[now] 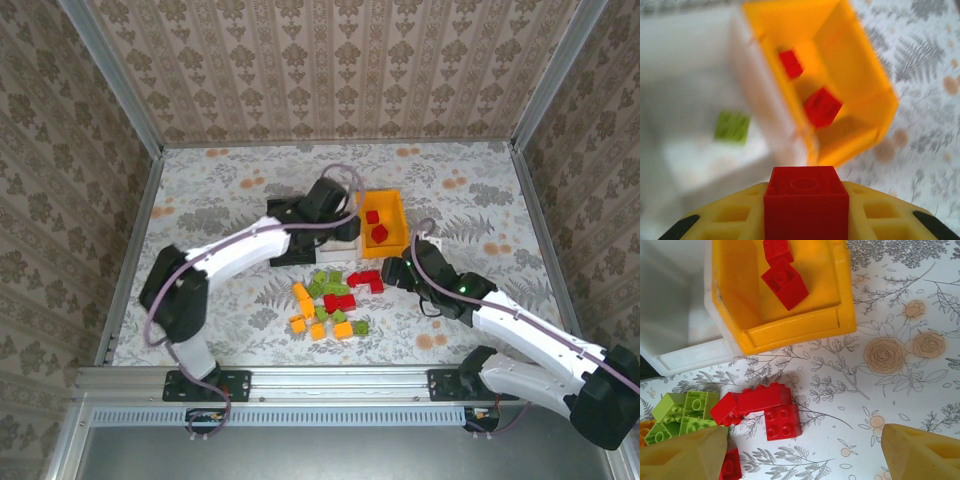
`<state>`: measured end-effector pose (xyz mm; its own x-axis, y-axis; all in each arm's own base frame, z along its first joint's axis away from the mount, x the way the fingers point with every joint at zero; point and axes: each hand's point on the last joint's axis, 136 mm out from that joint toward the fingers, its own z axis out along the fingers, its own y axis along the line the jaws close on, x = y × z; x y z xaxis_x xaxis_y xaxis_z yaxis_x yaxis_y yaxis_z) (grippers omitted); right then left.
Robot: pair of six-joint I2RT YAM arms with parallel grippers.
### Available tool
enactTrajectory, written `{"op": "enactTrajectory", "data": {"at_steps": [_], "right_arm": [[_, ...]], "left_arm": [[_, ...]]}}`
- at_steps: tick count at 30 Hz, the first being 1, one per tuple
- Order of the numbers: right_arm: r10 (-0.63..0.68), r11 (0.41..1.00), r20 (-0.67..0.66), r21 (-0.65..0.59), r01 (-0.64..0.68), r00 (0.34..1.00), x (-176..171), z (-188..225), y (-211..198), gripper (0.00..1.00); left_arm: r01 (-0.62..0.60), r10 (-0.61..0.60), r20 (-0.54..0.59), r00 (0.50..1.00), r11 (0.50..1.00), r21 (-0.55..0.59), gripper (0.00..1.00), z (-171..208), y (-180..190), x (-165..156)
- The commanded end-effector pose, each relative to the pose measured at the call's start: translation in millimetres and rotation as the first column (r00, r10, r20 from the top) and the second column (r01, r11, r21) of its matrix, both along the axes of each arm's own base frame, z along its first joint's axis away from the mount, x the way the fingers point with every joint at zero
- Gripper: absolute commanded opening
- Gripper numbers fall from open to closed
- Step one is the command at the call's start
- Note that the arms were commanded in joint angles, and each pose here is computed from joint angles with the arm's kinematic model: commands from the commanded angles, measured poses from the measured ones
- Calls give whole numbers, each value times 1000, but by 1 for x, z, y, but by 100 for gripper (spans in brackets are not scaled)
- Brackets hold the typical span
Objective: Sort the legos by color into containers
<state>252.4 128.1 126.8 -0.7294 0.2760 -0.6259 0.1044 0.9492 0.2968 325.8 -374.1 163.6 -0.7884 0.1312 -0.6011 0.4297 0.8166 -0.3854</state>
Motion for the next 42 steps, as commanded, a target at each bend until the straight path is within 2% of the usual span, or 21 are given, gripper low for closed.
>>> {"op": "enactTrajectory", "data": {"at_steps": [1, 6, 9, 14, 17, 20, 23, 25, 29, 35, 37, 42], "right_arm": [[-43, 999, -15, -31, 42, 999, -7, -7, -16, 82], [-50, 998, -22, -33, 49, 999, -14, -10, -24, 83], [-34, 999, -28, -24, 34, 999, -16, -11, -23, 83], [46, 999, -63, -4, -46, 997, -16, -19, -7, 84], [137, 991, -81, 23, -135, 987, -14, -27, 13, 82], [199, 980, -131, 2, -201, 971, -15, -42, 29, 81], [243, 968, -172, -23, -251, 955, -15, -57, 44, 78], [253, 963, -185, -41, -265, 949, -12, -64, 51, 78], [230, 962, -202, -101, -253, 952, -2, -73, 53, 77], [204, 957, -236, -155, -244, 950, 9, -89, 54, 71], [208, 955, -250, -156, -252, 946, 11, -95, 58, 69], [186, 954, -285, -178, -243, 940, 12, -107, 58, 57]], "left_arm": [[57, -57, 28, 998, 998, 11, 28, 7, -24, 21], [72, -72, -4, 997, 997, 10, 33, -8, -51, 43], [76, -76, -22, 997, 997, -10, 44, -12, -63, 48], [72, -70, 25, 997, 994, -87, 69, 22, -64, 46], [72, -63, 66, 996, 988, -138, 76, 49, -53, 34], [68, -48, 111, 993, 980, -189, 82, 75, -32, 15], [43, -18, 121, 993, 977, -207, 88, 79, -1, -11], [10, 16, 125, 992, 979, -202, 99, 75, 24, -28], [-73, 97, 128, 987, 981, -181, 100, 58, 80, -61], [-207, 222, 99, 970, 968, -141, 100, 25, 148, -96], [-242, 255, 88, 963, 961, -135, 100, 14, 164, -104], [-293, 305, 73, 950, 946, -135, 100, -3, 187, -115]]}}
